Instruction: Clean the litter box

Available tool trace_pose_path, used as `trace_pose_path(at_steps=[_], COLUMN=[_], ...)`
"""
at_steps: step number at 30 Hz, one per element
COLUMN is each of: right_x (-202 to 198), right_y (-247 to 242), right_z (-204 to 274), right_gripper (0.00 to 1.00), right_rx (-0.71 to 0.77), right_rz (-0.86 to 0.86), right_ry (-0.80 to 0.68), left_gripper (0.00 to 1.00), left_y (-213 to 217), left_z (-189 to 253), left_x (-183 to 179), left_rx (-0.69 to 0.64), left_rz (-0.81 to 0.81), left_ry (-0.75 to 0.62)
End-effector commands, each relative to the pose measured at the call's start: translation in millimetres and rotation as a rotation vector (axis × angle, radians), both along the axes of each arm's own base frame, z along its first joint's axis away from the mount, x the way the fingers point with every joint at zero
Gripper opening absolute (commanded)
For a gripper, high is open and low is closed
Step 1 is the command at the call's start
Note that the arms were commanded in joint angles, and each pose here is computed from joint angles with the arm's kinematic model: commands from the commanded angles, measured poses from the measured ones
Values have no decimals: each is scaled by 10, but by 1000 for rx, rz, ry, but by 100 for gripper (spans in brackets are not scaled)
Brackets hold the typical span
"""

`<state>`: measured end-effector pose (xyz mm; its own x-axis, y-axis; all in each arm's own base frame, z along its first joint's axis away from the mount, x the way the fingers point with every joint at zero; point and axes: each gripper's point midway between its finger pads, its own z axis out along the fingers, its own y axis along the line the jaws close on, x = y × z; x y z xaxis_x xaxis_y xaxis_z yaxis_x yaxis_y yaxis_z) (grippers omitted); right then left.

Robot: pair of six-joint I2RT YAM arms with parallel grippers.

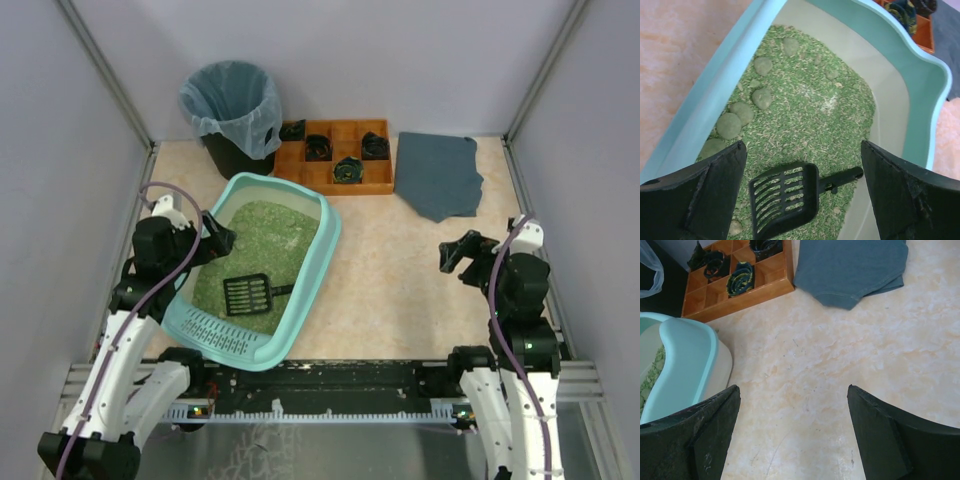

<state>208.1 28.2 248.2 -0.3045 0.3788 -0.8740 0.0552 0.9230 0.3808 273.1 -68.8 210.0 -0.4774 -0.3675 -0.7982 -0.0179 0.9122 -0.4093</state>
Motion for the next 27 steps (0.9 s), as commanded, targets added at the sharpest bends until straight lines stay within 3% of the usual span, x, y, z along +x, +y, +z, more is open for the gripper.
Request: trace_pose_path(at_steps=[1,5,8,17,27], right_x=[54,66,83,145,168], right_y=[26,69,82,140,181], right_z=[101,69,47,-31,-85], right_gripper=[87,87,87,87,86], right_rx=[-11,-12,-10,4,13], right_rz=[20,49,56,86,108], right_ry=[-12,4,11,30,52], left_gripper=[100,100,94,92,87], left_y=[-185,-511,-715,-1404,-1710], left_z=[96,-128,-197,-200,-483], left_x=[-5,-64,-126,-448,-475], left_rx=[-26,-106,-178,-116,-14], left_rz=[-118,-297,-383,-592,-625], left_ry=[-72,44,104,77,148])
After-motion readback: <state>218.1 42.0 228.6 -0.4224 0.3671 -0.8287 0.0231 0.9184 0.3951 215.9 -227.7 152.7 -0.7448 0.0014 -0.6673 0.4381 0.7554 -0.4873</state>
